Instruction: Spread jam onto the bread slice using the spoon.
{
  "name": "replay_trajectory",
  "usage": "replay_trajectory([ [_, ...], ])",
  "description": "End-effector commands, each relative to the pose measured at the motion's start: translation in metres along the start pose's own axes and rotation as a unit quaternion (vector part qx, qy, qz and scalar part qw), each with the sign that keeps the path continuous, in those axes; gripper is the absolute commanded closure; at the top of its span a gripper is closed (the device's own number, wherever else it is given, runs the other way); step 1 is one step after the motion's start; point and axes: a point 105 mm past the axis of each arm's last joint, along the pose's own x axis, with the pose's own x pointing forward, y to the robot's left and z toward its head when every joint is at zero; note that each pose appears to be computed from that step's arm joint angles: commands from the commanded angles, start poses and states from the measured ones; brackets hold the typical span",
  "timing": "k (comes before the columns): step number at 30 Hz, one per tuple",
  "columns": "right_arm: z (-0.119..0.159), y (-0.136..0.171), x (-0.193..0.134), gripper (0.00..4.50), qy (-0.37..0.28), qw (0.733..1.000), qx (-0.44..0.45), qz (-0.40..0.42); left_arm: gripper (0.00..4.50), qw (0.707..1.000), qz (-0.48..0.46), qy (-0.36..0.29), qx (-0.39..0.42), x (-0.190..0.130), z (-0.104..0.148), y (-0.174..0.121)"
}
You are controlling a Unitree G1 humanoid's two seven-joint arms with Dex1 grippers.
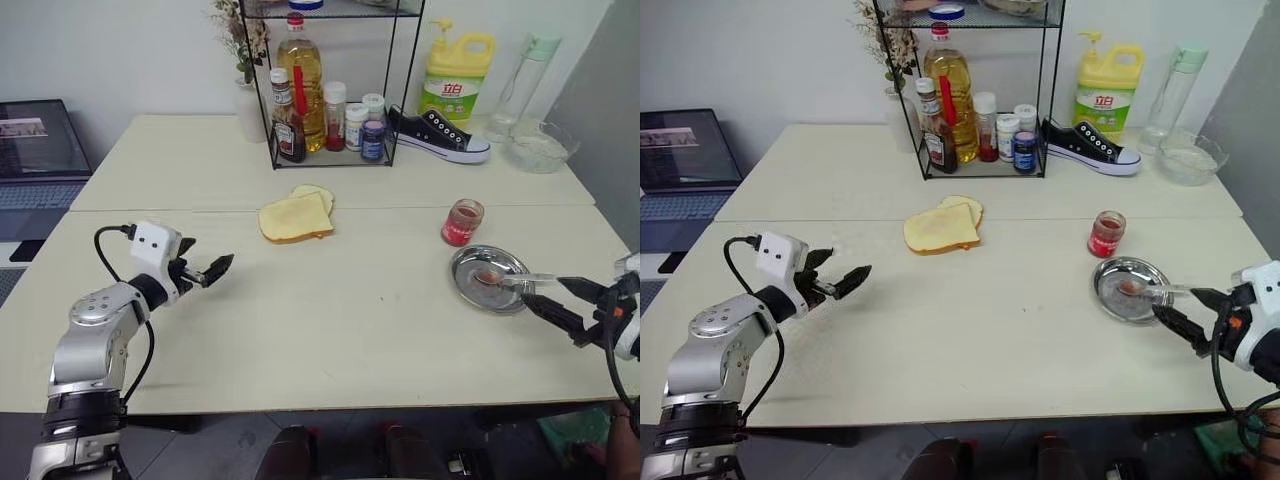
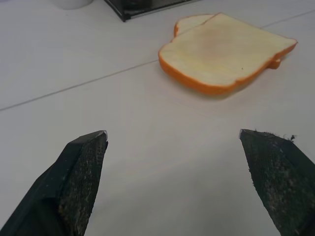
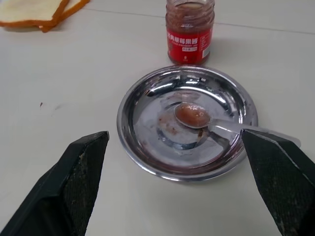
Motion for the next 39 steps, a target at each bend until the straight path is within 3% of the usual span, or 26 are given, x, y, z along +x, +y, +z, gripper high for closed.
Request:
replay_trajectory([
  [1,0.012,0.010,0.004,0.02,-0.032,0.999,-0.012,0.006,0.00,1.000,0.000,-0.022,0.013,0.001,0.016,-0.003],
  [9,0.013,0.057,0.034,0.02,-0.053,0.996,-0.031,0.058,0.00,0.998,-0.007,-0.053,-0.041,0.019,0.032,-0.003],
  [14,0.025,0.112,0.063,0.02,-0.085,0.986,-0.050,0.137,0.00,0.990,-0.011,-0.060,-0.125,0.059,0.041,-0.007],
  [17,0.040,0.130,0.076,0.02,-0.119,0.979,-0.052,0.159,0.00,0.987,-0.010,-0.056,-0.151,0.081,0.037,-0.012],
  [27,0.061,0.156,0.093,0.02,-0.154,0.969,-0.060,0.184,0.00,0.979,-0.016,0.003,-0.202,0.104,-0.001,-0.027],
  [35,0.060,0.167,0.094,0.02,-0.151,0.968,-0.049,0.196,0.00,0.972,-0.022,-0.034,-0.233,0.118,0.009,-0.031],
  [39,0.063,0.164,0.096,0.00,-0.154,0.968,-0.048,0.193,1.22,0.973,-0.035,-0.038,-0.225,0.117,0.010,-0.034],
])
